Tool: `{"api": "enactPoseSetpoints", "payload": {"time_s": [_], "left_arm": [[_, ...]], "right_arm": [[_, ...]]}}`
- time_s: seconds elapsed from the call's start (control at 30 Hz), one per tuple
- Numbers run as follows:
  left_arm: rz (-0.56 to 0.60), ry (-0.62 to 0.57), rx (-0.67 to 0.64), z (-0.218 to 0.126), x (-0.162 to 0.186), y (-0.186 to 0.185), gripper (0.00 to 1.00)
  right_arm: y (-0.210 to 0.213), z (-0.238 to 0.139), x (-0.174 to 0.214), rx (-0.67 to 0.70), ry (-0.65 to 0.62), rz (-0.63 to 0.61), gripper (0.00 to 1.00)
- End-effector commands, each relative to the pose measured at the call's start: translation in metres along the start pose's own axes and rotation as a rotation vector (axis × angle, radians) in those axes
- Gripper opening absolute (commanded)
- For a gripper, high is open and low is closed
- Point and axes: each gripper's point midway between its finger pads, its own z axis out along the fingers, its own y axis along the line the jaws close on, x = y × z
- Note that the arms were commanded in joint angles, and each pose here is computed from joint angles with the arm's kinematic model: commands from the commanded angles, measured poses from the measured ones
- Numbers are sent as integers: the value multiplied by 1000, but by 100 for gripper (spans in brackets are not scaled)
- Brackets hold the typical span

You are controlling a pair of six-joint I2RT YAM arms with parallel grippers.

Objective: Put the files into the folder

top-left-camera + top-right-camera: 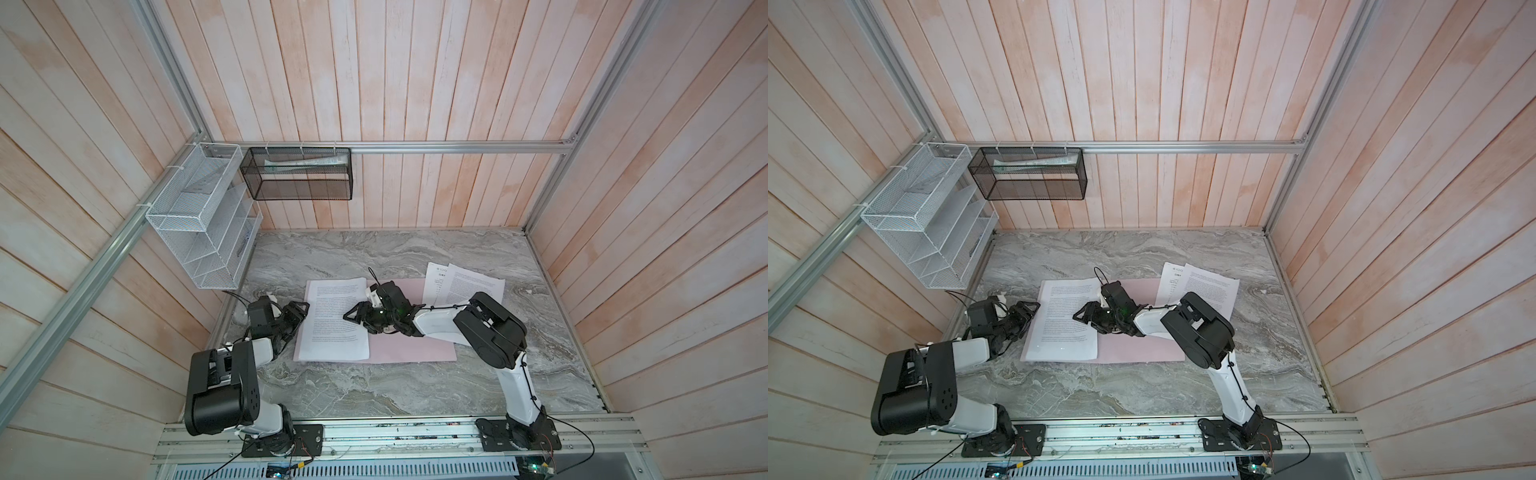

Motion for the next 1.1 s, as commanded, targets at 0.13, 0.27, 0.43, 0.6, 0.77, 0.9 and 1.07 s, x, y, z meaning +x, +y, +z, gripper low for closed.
{"api": "enactPoseSetpoints", "payload": {"time_s": [0.13,0.27,0.43,0.6,0.77,0.9,1.07], "left_arm": [[31,-5,29,-4,0,-9,69],[28,-1,30,-3,2,-7,69],[26,4,39,-2,6,-5,69],[26,6,42,-2,8,-4,69],[22,10,47,-2,10,-4,69],[22,10,48,-3,12,-4,69],[23,12,48,-3,14,-3,69]], "right_arm": [[-15,-37,21,98,60,-73,67],[-31,-45,32,125,87,-44,63],[-42,-48,40,147,112,-27,58],[-49,-49,49,150,135,-8,51],[-52,-46,55,152,151,9,47],[-48,-44,58,139,153,13,43],[-47,-40,63,128,164,22,23]]}}
